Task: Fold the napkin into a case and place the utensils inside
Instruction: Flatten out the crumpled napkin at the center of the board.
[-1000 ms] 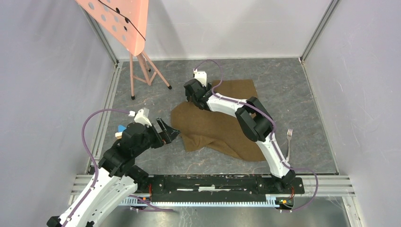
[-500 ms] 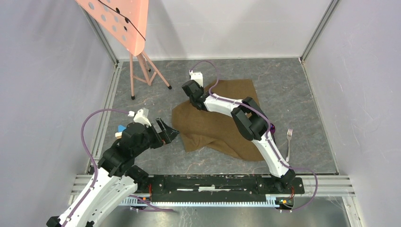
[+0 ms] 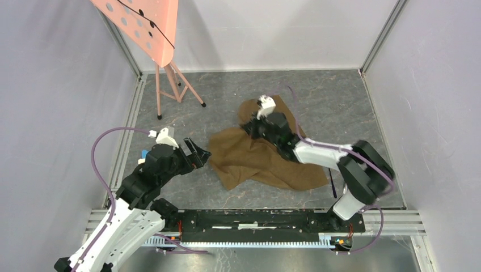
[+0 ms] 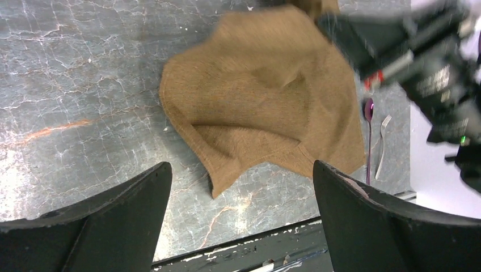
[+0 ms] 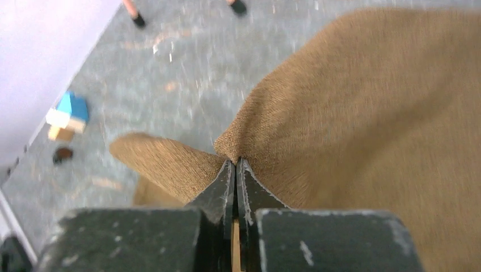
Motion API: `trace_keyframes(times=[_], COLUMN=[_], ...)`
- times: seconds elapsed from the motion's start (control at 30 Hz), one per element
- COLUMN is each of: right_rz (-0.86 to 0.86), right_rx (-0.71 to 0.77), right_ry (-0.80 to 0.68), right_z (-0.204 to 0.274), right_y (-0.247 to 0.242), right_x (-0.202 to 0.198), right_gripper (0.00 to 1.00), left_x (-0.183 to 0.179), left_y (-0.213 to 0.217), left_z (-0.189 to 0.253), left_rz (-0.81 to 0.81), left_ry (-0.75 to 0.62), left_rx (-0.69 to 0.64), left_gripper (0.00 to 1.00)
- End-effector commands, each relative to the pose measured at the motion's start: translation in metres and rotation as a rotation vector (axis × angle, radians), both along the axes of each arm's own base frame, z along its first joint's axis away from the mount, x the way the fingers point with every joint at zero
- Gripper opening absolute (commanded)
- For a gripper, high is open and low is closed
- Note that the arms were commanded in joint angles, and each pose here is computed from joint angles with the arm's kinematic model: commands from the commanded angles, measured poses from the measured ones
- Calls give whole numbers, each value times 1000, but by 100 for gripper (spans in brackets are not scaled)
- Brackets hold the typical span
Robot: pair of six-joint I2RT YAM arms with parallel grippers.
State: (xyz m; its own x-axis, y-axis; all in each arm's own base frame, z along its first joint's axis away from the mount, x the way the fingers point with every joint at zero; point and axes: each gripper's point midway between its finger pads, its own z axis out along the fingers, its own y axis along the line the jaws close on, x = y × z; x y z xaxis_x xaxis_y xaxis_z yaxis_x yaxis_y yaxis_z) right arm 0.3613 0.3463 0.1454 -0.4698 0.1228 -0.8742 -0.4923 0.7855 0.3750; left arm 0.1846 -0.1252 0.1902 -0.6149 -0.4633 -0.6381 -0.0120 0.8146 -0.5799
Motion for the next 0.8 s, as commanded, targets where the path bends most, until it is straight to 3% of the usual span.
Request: trace_keyframes(times=[0.0, 0.2, 0.27, 0.33, 0.43, 0.53, 0.6, 0.77], right_rz=[123, 173, 195, 245, 278, 227, 192, 128], right_rx=[49, -72, -106, -136, -134, -154, -175, -200], right_ry=[-23, 61, 43, 31, 27, 24, 23, 7], right_z=[-30, -96, -97, -96, -94, -93, -90, -78], right_y=[-32, -85, -93, -94, -96, -104, -107, -115], right_x=[-62, -125, -134, -141, -149, -144, -137, -119], right_gripper=[5, 13, 22, 25, 42, 55, 59, 70], left_x=[10, 21, 26, 33, 44, 52, 54, 59], left_y=[-8, -50, -63, -73, -90, -106, -117, -142], left_z=[4, -25, -34, -41, -52, -69, -75, -94], left_rz=[-14, -142, -183, -218, -281, -330, -365, -426], left_ry=[-18, 81, 114, 136, 153, 199, 209, 226], left_rx=[-7, -80, -81, -73, -68, -32, 12, 91], left_gripper=[100, 98, 93, 87, 77, 68, 64, 74])
